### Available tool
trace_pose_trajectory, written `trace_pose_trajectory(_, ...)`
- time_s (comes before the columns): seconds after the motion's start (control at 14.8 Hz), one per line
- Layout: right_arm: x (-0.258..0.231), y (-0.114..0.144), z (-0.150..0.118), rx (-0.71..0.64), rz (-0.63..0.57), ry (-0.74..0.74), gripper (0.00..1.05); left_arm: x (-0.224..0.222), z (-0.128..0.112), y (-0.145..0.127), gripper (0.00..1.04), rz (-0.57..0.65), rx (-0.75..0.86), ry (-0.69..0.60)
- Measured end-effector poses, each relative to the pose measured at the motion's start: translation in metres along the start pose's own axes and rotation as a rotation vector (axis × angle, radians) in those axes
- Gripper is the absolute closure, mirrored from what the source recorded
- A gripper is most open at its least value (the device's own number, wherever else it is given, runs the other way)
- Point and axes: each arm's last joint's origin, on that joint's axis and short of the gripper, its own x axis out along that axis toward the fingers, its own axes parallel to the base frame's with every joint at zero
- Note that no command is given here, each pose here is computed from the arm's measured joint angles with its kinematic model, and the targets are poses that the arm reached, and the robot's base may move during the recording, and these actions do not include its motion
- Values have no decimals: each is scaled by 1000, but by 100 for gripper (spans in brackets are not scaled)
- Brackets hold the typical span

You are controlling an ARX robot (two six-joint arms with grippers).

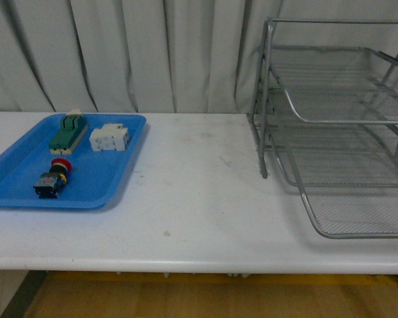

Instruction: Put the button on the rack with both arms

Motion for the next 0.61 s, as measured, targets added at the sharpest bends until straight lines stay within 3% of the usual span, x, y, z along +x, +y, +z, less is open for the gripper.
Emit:
trace_pose_trajectory(0.14, 2, -11, -25, -356, 15, 155, 37, 0, 0, 0, 7, -2, 0, -2)
trace_pose_trajectory(0.27, -12, 25, 12, -567, 145, -216, 61, 0, 0, 0, 7, 2, 0, -1)
trace_pose_trajectory(0.34, -21, 38, 19, -613, 210, -301, 73, 0, 0, 0, 7, 0, 0, -1)
trace_pose_trajectory(0.47, -39, 47, 34, -627, 230, -417, 97, 0, 0, 0, 7, 0, 0, 0)
trace_pose_trajectory(0.61, -54, 50, 39, -638, 233, -436, 103, 0, 0, 0, 7, 0, 0, -1)
